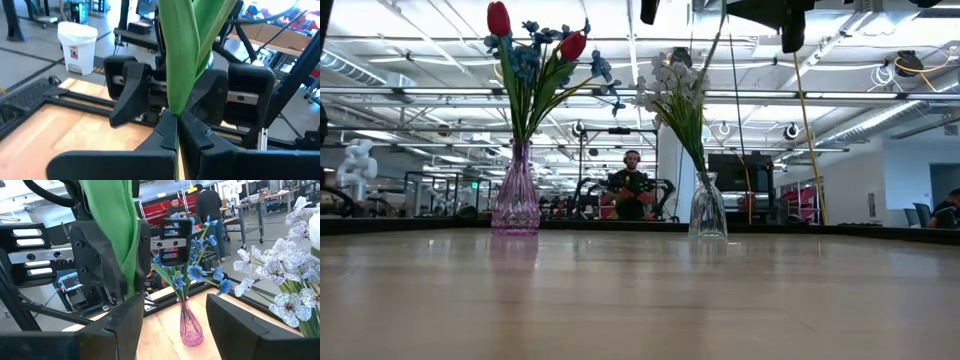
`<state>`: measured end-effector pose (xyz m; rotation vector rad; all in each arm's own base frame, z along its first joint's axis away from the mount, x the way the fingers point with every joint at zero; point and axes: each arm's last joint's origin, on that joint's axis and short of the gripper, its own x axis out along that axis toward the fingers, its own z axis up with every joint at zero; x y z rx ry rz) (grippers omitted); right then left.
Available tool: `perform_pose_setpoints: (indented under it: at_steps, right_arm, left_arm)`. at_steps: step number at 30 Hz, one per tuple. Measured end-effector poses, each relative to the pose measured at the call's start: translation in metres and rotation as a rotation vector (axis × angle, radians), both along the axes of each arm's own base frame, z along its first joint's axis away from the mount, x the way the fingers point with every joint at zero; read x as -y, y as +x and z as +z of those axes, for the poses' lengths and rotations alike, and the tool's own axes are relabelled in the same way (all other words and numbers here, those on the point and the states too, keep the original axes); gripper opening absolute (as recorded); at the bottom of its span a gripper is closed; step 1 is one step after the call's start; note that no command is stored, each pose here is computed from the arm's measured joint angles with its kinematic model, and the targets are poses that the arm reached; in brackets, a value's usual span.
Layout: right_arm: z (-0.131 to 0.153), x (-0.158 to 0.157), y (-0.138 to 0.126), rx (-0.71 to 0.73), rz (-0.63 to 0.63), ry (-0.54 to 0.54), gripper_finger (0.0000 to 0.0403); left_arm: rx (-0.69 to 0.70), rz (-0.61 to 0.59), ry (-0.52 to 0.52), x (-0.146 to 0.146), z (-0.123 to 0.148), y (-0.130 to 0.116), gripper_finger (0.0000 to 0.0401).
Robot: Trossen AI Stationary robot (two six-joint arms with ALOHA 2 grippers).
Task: Sort flowers into vase by color
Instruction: Put the white tulip into the transparent vase
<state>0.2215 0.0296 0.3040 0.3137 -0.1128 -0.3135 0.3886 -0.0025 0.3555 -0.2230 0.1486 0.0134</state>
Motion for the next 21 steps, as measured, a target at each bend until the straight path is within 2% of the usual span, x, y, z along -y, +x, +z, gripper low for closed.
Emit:
perform_pose_setpoints:
  at_steps: [12,19,21]
  right_arm:
    - [-0.003,-0.001,0.0,-0.024,0.025,0.012,0.0208]
    - [-0.013,-0.001,-0.001,-0.136,0.027,0.011,0.0208]
    - [-0.015,0.001,-0.004,-0.175,-0.006,0.001,0.0208]
  left_arm:
    - [-0.022,0.024,0.001,-0.001,-0.003,0.0,0.0002]
    - [-0.031,0.048,0.003,-0.004,-0.005,0.0,0.0002]
    - [-0.032,0.053,0.004,-0.005,-0.005,0.0,0.0002]
